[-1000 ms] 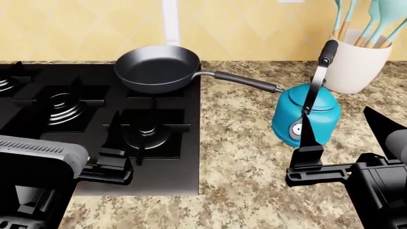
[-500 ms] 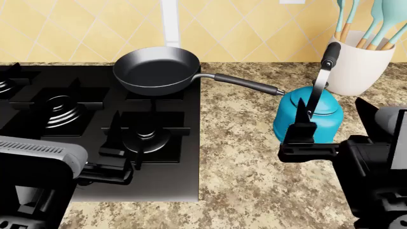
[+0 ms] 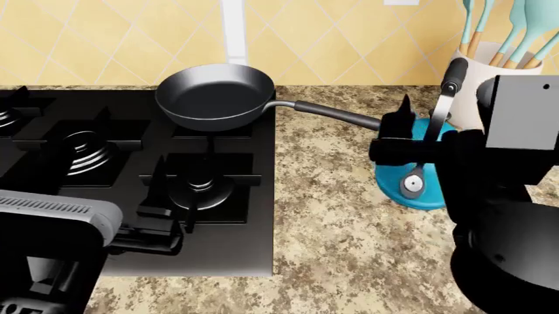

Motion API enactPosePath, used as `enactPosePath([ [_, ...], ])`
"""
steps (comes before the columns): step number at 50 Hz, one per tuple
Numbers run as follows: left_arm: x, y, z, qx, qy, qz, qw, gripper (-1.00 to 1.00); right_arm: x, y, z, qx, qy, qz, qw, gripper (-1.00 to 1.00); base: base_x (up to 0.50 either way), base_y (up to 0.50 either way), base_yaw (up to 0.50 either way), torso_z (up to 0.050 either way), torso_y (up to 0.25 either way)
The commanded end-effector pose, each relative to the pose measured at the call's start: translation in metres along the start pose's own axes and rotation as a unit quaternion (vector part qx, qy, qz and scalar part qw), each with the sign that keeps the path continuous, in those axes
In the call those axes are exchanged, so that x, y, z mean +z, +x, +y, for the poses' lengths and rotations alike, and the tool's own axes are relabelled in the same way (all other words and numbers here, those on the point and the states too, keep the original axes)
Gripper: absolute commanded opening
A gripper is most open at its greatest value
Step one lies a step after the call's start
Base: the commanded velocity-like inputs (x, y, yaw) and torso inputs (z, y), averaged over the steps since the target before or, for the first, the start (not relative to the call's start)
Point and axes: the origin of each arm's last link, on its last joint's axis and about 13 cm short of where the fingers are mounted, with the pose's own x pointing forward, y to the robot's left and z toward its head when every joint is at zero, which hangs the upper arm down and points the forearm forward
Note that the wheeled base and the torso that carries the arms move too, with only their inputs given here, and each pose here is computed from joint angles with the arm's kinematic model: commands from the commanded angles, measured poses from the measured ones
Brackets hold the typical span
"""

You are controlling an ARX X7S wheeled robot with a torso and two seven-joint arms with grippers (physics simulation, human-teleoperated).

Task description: Pick the kettle from the counter and place it on a stove burner. Then turn the burner on.

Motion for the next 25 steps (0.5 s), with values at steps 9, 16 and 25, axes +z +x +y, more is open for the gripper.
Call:
enactPosePath([
  [9, -0.001, 0.000, 0.000, 0.000, 0.001, 0.001, 1.000, 1.00, -0.011, 0.023, 0.005, -0.050, -0.004, 0.024, 0.998, 1.00, 0.00, 0.00, 0.00, 0.000, 0.000],
  [16, -0.001, 0.000, 0.000, -0.001, 0.002, 0.000, 1.000, 1.00, -0.010, 0.028, 0.005, -0.058, 0.007, 0.029, 0.998, 1.00, 0.00, 0.00, 0.00, 0.000, 0.001],
  [25, -0.002, 0.000, 0.000, 0.000, 0.002, 0.002, 1.000, 1.00, -0.010, 0.033, 0.006, -0.061, 0.012, 0.033, 0.997, 1.00, 0.00, 0.00, 0.00, 0.000, 0.000],
])
